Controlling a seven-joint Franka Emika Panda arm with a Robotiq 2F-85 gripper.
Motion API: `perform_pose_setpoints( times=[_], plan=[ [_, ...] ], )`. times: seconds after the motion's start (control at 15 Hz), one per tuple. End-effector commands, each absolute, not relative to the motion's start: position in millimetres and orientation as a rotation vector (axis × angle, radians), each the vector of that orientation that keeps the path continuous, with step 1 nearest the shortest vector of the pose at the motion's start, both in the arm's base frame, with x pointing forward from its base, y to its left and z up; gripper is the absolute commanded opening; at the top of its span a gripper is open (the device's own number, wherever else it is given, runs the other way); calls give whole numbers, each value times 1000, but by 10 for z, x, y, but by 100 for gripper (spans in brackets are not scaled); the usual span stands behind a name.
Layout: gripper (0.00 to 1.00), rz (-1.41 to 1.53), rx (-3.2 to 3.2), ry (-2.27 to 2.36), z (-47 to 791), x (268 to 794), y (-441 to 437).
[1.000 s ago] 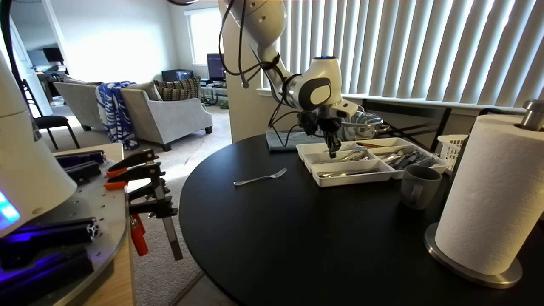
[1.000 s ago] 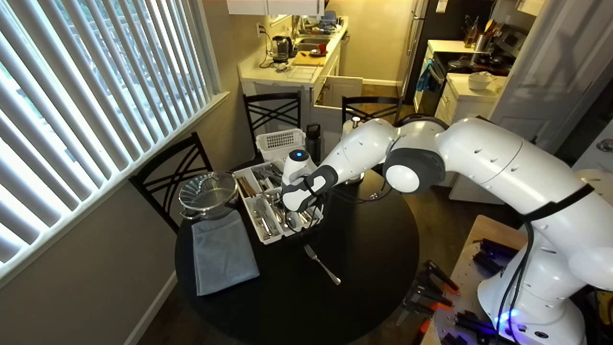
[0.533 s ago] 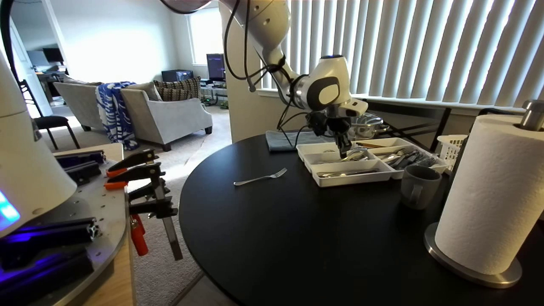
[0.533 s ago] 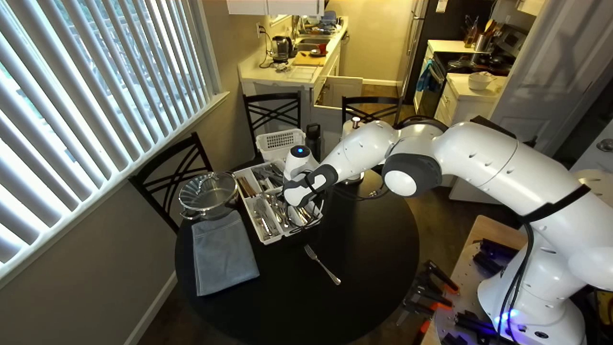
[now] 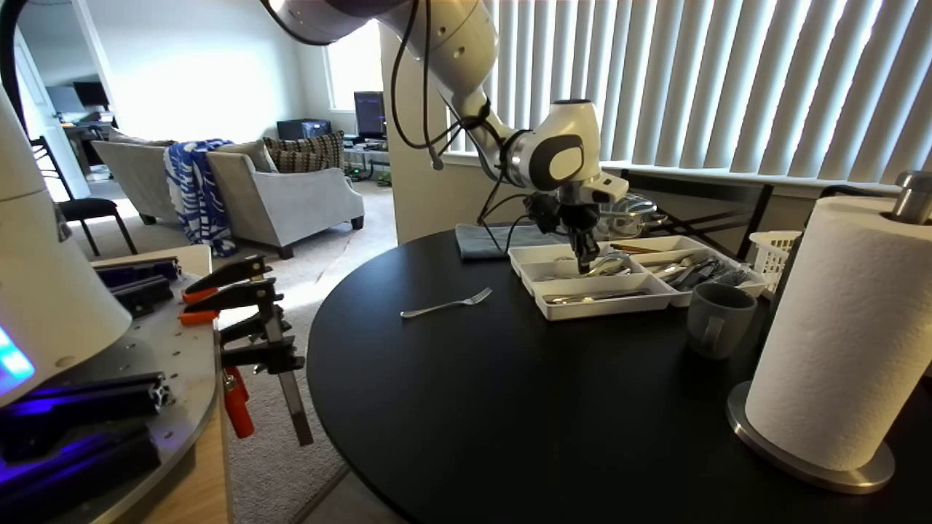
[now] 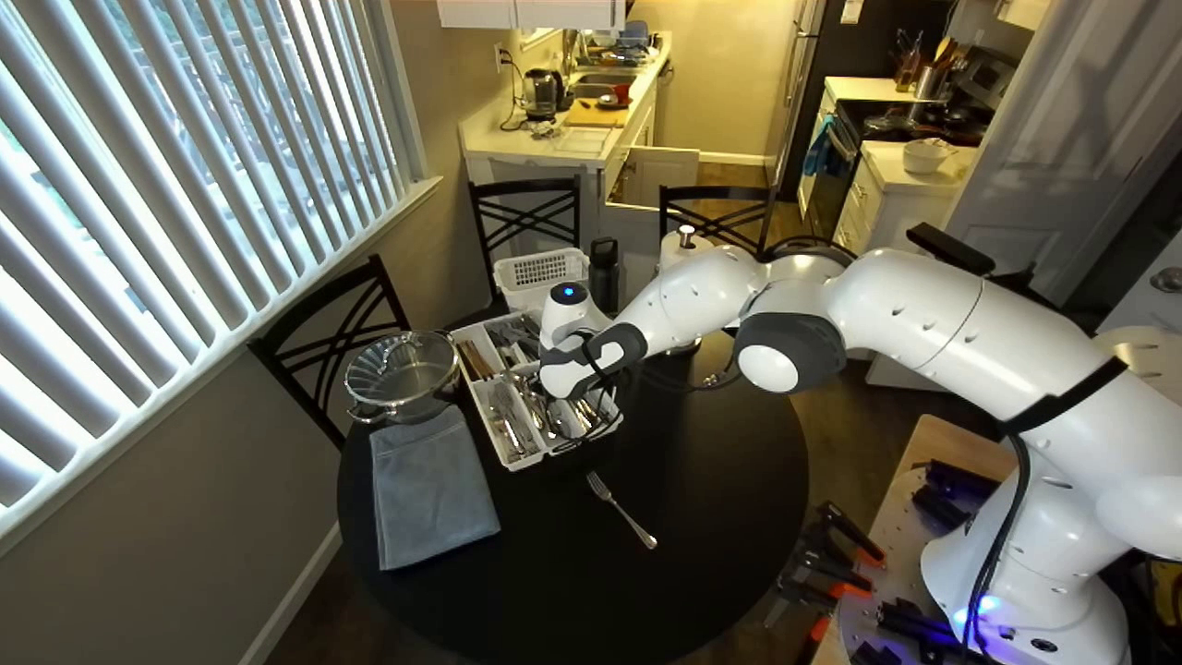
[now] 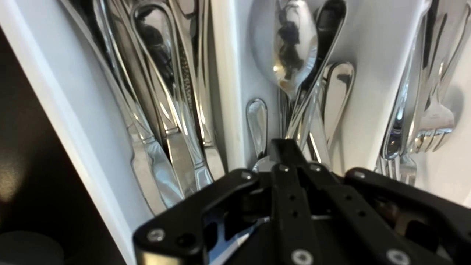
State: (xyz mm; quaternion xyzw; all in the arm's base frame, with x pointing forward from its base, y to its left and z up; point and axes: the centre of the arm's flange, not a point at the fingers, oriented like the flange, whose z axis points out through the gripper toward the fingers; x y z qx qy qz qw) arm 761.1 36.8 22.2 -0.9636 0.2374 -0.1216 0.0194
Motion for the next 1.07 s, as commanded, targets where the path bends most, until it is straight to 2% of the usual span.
perform_pose_setpoints(
  times=[0.0,0.13,0.33,0.4,0.53,0.67,1.0],
  plan=[
    [25,-311,-2973,743,4,7737,417],
    [32,-304,-2954,730,-44,7727,449],
    [51,-321,-2939,734,-21,7730,469],
    [13,-324,-2942,729,-23,7734,473],
    [11,-317,-2945,725,-39,7750,497],
    [1,-311,-2944,720,-58,7751,523],
    [0,-333,-2947,718,2,7701,566]
  ],
)
